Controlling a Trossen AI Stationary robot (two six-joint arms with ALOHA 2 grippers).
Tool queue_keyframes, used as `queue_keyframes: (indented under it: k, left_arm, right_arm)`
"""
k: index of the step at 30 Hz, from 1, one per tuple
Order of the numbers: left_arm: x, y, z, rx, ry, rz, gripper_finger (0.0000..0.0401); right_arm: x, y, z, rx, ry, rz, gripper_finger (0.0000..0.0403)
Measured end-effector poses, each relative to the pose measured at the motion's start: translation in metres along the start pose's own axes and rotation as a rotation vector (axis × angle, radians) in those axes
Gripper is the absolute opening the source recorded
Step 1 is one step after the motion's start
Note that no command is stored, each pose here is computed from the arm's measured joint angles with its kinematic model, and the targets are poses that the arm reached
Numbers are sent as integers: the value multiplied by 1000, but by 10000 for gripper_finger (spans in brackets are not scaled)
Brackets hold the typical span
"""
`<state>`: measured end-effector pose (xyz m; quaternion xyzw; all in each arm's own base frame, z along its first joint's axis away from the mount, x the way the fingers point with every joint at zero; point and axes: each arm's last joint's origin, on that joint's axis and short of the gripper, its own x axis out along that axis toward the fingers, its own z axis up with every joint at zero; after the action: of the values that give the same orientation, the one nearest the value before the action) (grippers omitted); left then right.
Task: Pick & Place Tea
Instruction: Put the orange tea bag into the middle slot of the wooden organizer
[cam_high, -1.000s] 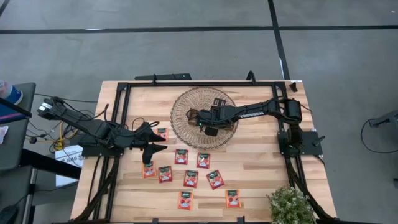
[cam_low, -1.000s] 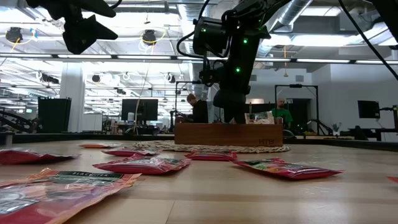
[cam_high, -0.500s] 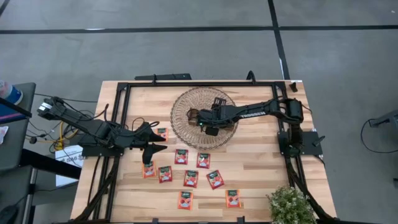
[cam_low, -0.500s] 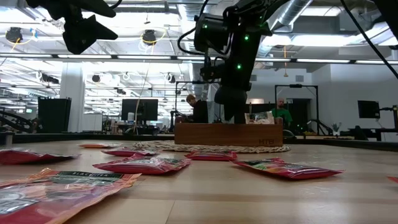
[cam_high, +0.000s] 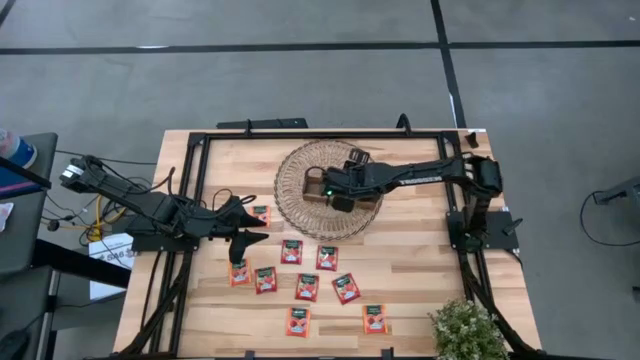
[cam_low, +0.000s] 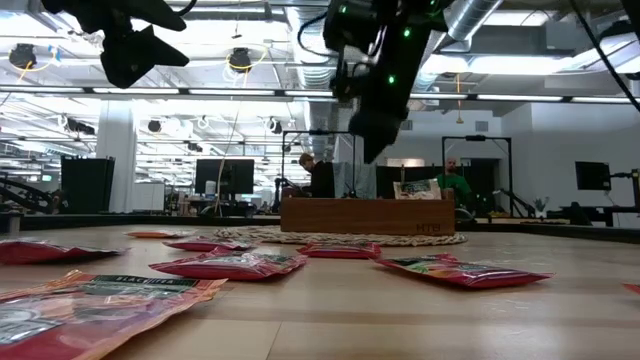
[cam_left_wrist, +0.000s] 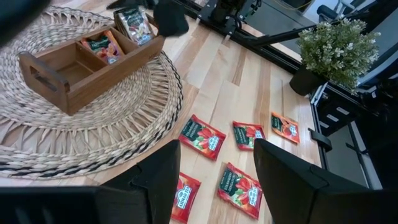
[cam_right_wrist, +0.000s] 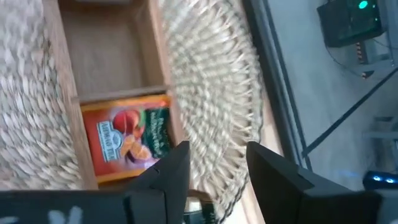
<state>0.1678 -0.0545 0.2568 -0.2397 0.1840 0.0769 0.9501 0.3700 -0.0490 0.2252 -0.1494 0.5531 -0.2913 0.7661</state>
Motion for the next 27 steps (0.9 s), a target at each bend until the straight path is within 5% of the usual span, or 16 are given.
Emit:
queue_keyframes:
  k: [10,13,20,27]
  left_arm:
    - [0,1,-1,8,6,8,196]
    - [0,1,-1,11,7,17,196]
    - [0,5,-4,30,24,68,196]
    - [0,6,-6,36,35,87,196]
  right_arm:
    - [-80,-28,-17,85,-111,105,119]
    - [-108,-27,-28,58,-139,279,119]
    - [-155,4,-52,-101,-77,884,118]
    - [-175,74,-71,-303,31,1039,118]
